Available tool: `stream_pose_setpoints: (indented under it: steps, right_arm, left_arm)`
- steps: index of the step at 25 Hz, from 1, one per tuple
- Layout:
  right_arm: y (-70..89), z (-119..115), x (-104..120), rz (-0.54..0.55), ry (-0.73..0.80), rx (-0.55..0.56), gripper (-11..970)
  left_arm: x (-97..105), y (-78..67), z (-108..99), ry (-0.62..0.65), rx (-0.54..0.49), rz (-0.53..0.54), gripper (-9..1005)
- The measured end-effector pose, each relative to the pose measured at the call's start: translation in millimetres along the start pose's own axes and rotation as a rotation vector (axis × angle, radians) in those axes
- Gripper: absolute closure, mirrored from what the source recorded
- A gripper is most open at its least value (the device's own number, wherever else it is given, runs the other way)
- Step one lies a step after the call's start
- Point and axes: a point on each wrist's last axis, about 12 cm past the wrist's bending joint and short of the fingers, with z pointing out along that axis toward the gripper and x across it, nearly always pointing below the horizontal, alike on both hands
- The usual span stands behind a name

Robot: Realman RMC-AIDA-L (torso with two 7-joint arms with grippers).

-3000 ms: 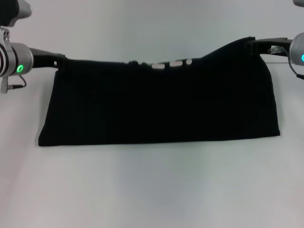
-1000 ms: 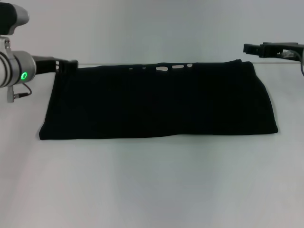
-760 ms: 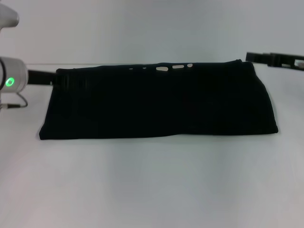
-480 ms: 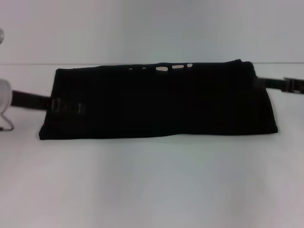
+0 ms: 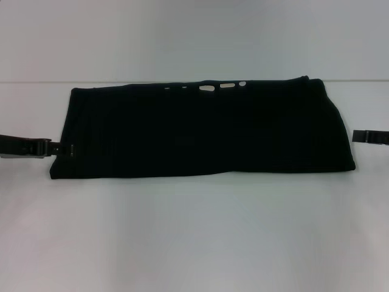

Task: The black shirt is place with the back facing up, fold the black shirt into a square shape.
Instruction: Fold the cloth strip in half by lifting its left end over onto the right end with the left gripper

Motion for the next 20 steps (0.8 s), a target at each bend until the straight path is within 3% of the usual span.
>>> stream_pose_setpoints:
  steps: [4, 20]
  right_arm:
    - [-0.9, 4, -2, 0.0, 0.008, 0.029, 304]
    - [-3.1, 7, -7, -0.002, -0.022, 0.067, 304]
  left_arm:
    - [3, 5.4, 9, 0.015, -0.068, -0.001, 66]
    - [8, -0.8, 18, 0.066, -0.045, 0.023, 70]
